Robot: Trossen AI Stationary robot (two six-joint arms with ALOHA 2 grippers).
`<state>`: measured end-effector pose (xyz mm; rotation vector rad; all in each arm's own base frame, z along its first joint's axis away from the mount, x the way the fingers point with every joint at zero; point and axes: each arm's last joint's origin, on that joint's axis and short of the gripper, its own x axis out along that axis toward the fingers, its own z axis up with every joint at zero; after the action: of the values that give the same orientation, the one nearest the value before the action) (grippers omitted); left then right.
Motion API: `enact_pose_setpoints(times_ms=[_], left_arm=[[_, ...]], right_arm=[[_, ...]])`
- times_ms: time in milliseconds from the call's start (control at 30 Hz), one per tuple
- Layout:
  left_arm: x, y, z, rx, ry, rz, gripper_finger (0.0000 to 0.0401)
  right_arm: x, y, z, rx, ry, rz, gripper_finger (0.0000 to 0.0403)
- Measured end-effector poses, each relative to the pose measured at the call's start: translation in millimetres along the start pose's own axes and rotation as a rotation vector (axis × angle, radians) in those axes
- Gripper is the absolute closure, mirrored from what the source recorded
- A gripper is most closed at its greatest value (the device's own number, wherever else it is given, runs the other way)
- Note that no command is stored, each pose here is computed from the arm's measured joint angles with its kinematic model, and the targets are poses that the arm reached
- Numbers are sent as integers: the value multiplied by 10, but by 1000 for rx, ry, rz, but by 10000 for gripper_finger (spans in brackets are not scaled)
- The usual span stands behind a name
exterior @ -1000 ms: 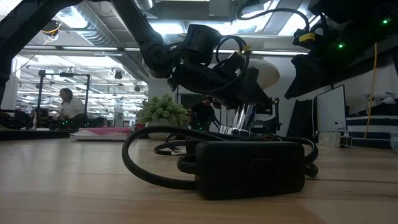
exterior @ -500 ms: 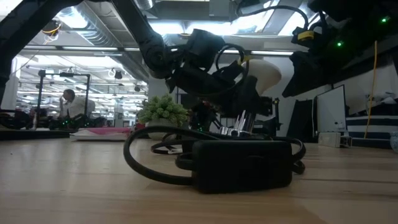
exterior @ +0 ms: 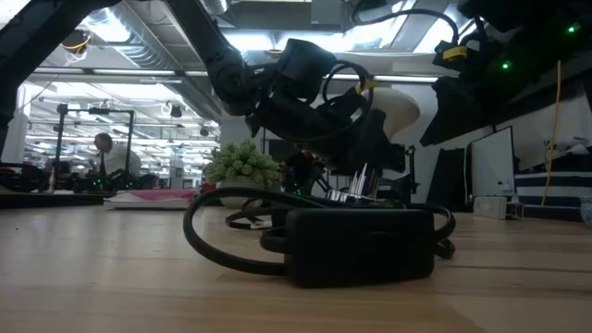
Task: Screw lightbulb
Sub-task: Remove the lightbulb from the lamp
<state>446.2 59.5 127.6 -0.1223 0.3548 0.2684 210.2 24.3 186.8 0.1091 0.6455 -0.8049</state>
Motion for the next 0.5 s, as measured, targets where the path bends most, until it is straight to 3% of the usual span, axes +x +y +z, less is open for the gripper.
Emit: enact_pose_setpoints(times_ms=[300, 500], left_arm=[[-75, 29, 142, 50, -12, 6, 120], [-240, 109, 270, 109, 108, 33, 120]], right_arm=[[0, 8, -7, 1, 22, 27, 215], [0, 8, -8, 0, 25, 29, 215]])
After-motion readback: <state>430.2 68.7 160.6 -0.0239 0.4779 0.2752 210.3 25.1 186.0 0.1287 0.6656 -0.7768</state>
